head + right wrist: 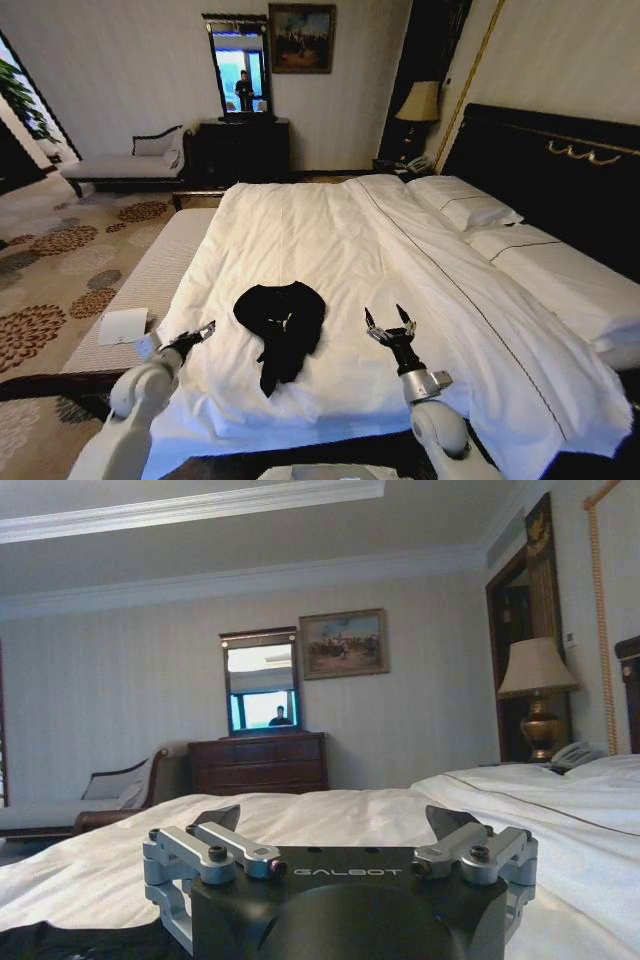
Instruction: Fold the clothes on the bed.
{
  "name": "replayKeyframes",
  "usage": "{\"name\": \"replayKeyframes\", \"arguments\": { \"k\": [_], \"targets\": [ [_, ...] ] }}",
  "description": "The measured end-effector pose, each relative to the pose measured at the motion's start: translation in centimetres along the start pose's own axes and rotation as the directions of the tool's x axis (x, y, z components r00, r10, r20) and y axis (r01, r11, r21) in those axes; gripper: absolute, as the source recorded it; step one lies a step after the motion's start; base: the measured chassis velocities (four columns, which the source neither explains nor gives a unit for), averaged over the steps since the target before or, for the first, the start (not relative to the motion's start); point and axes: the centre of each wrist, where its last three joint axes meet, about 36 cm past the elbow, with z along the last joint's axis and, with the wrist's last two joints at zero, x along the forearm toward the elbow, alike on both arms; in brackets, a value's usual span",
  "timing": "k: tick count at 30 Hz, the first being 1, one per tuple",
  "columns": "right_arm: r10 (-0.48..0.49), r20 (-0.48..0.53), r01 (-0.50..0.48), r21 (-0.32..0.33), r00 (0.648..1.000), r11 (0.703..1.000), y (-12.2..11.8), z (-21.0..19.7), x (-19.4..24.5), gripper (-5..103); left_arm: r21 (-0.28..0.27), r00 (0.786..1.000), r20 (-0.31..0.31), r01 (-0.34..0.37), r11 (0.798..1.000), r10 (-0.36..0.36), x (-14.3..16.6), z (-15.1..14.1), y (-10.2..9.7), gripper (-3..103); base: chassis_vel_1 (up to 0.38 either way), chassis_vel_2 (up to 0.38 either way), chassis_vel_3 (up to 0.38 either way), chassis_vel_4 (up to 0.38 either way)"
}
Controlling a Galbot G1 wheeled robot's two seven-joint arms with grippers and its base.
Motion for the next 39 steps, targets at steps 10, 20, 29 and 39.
{"name": "replayKeyframes", "arguments": {
  "k": [10,20,29,39],
  "targets": [
    [0.016,-0.007,-0.016,0.006,1.000,1.000,-0.2,0.6,0.4,100,0.092,0.998,-0.015,-0.062,0.994,0.064,-6.8,-1.0,-2.8,100,0.000,0.000,0.000,0.000],
    [0.020,-0.018,-0.020,0.017,1.000,1.000,-0.3,0.9,1.1,100,0.178,0.997,-0.010,-0.079,0.981,0.083,-10.4,-1.2,-4.2,102,0.000,0.000,0.000,0.000],
    [0.020,-0.022,-0.019,0.019,1.000,1.000,-0.3,1.1,0.9,100,0.227,0.996,-0.015,-0.088,0.970,0.094,-12.4,-0.3,-5.2,78,0.000,0.000,0.000,0.000],
    [0.028,-0.023,-0.028,0.019,0.999,0.999,-0.2,1.5,0.6,100,0.224,0.996,0.001,-0.088,0.971,0.090,-12.8,-0.8,-4.6,41,0.000,0.000,0.000,0.000]
  ]
}}
